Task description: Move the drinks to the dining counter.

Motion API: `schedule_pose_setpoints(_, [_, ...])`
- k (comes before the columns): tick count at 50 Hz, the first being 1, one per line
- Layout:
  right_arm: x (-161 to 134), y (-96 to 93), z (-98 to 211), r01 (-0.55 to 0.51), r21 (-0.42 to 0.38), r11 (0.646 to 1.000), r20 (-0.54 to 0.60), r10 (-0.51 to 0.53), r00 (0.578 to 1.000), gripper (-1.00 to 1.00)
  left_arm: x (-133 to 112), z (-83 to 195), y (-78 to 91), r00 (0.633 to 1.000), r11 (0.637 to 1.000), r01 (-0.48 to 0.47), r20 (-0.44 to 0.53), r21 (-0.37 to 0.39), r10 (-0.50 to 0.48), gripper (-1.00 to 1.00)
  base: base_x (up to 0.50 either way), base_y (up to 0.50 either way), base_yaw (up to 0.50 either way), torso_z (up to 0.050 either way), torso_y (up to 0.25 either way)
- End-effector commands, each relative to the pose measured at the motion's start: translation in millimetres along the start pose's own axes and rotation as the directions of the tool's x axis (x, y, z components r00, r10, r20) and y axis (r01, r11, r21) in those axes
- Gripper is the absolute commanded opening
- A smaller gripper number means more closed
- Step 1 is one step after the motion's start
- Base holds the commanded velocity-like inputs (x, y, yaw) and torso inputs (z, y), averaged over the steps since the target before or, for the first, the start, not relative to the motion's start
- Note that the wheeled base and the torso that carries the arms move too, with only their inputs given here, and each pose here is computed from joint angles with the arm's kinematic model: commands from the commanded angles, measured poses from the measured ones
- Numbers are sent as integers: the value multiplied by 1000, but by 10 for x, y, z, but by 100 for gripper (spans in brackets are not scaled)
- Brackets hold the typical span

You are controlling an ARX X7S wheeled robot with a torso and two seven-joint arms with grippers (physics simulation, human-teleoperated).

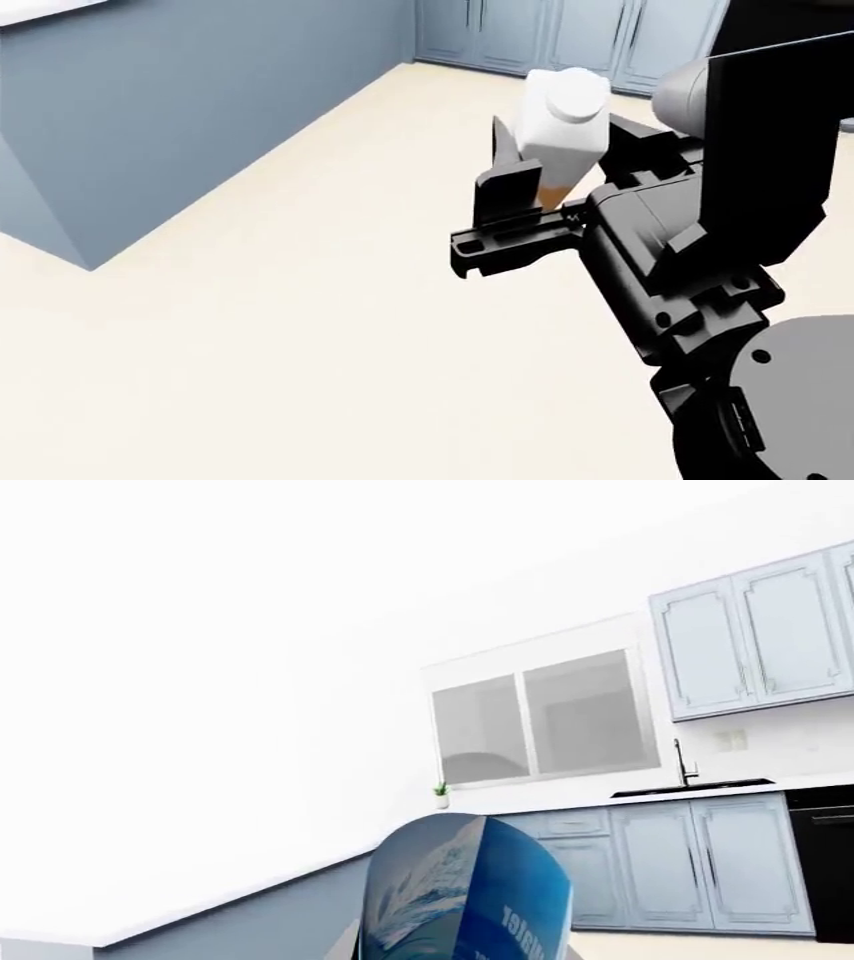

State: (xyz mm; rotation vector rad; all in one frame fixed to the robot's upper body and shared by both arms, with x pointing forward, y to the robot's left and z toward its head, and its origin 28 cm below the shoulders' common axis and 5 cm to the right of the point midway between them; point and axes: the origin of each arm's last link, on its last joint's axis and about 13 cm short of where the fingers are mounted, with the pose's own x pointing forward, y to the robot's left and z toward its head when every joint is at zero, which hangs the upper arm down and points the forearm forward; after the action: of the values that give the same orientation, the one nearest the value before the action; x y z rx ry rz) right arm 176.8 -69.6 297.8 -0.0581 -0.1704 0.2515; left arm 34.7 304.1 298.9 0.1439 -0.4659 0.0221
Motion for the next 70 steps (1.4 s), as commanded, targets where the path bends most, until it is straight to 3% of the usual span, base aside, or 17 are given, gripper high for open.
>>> schedule_pose_setpoints(1, [12, -11, 16, 7, -6, 1000, 19, -7, 1000, -100, 5, 10, 8, 1000, 1000, -16, 17, -5, 16, -100, -206, 456, 0, 0, 0])
schedule_pose_setpoints(48, [3, -21, 7, 24, -29, 999, 24, -24, 999, -100, 10, -5, 4, 1000, 1000, -14, 13, -7, 14, -100, -212, 453, 2, 0, 2])
schedule_pose_setpoints(70, [-2, -32, -6, 47, -52, 998, 20, -46, 999, -100, 8, -18, 1, 1000, 1000, -14, 9, -6, 14, -100, -224, 447, 203, 0, 2])
